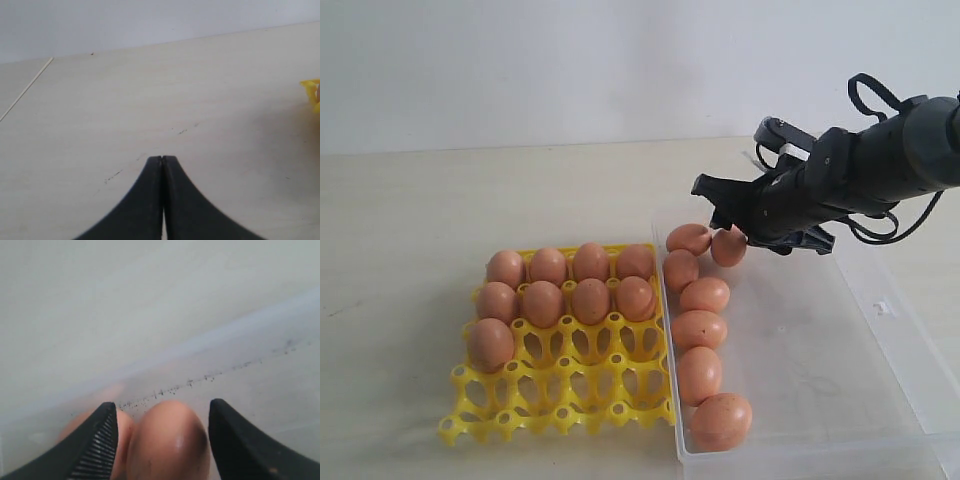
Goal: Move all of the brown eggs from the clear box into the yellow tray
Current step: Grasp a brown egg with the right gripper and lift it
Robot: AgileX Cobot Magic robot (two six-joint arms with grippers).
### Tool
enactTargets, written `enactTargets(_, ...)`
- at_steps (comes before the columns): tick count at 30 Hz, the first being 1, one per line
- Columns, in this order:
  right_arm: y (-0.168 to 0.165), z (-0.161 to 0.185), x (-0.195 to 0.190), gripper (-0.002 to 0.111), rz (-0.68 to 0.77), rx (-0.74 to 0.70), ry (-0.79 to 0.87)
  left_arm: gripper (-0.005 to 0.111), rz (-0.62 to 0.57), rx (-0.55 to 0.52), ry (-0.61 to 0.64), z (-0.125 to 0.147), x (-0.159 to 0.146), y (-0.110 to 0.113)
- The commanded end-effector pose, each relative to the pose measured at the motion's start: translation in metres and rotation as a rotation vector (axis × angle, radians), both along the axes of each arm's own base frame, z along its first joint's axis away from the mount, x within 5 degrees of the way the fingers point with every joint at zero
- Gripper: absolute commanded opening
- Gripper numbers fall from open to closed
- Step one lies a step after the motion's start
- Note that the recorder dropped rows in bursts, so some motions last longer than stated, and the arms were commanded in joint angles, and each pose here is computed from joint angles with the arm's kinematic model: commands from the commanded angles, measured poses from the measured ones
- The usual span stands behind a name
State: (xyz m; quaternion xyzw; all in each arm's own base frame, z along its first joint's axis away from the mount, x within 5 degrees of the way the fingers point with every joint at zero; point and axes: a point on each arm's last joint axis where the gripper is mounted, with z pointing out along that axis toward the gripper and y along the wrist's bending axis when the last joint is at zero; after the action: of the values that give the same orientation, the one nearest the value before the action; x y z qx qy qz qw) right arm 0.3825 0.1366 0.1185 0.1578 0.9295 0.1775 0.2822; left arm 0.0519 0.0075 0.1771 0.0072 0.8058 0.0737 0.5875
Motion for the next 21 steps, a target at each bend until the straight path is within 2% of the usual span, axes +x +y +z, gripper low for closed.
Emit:
enactTargets(1,-0.002,0.001,0.003,0.054,0.002,-0.009,-0.019,0.0,-0.005,-0.002,-0.013,0.002,0.0,0.0)
enactTargets(9,-0.002,-0.017,0.001,0.054,0.004,-0.023,0.028,0.0,-0.005,-0.002,-0.013,0.002,0.0,0.0)
enactTargets(16,-0.002,-0.02,0.002,0.052,0.002,-0.027,0.021,0.0,-0.005,-0.002,-0.013,0.002,0.0,0.0)
enactTargets(19,-0.002,-0.02,0.002,0.035,0.015,-0.037,0.018,0.0,-0.005,-0.002,-0.013,0.002,0.0,0.0)
enactTargets(21,-0.002,-0.02,0.002,0.012,0.056,-0.065,0.016,0.0,-0.005,-0.002,-0.013,0.002,0.0,0.0)
